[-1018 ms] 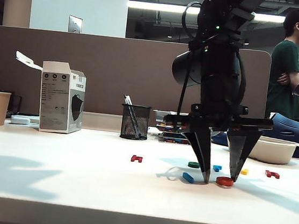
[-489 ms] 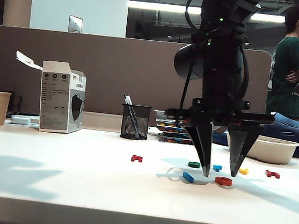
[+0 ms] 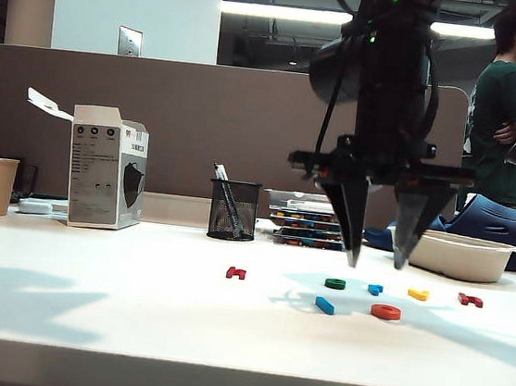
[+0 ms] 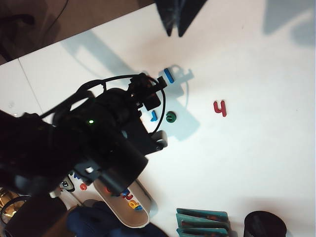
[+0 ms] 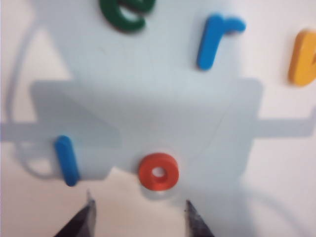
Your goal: Select the appropriate letters from the row of letter magnets placed on the table to arrange into the word "love".
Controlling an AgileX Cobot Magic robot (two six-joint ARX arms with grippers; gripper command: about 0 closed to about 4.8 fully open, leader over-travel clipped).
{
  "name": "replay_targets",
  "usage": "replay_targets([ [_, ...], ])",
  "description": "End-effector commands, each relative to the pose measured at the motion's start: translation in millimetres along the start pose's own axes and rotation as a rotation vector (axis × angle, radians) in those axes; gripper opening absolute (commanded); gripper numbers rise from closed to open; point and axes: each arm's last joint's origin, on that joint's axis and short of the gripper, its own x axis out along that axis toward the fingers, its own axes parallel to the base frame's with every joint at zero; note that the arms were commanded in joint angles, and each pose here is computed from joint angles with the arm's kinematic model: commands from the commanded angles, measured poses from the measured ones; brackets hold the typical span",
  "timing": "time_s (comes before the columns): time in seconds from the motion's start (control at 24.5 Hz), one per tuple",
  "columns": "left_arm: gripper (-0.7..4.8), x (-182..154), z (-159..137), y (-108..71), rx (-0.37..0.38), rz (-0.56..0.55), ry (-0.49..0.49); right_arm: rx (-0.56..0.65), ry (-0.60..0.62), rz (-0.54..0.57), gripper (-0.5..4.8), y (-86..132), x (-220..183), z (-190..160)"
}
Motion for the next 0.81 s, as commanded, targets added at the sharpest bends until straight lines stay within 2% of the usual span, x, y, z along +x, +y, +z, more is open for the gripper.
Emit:
replay_targets([
  [0.04, -0.05, -1.7, 1.2, -0.8, 0.003, -0.006, -0.014, 0.012, -0.107, 0.023, 2.25, -3.4, -7.6, 8.6],
  [0.33, -0.05, -1.7, 1.2, -0.8, 0.003, -0.006, -0.014, 0.028, -0.242, 0.019, 2.25, -10.9, -9.1, 24.0],
  [0.37, -0.05, -1.7, 1.2, -0.8, 0.003, -0.006, -0.014, 0.029, -0.244, 0.013, 2.25, -12.6, -9.0, 24.7],
  [0.61, -0.05, -1.7, 1.2, -0.8, 0.003, -0.006, -0.014, 0.015, -0.21, 0.011, 2.2, -55.1, -7.4, 32.1],
  [0.81, -0.05, -1.7, 1.2, -0.8, 0.003, -0.006, -0.014, -0.108, -0.171, 0.068, 2.2, -72.1, 1.2, 35.8],
])
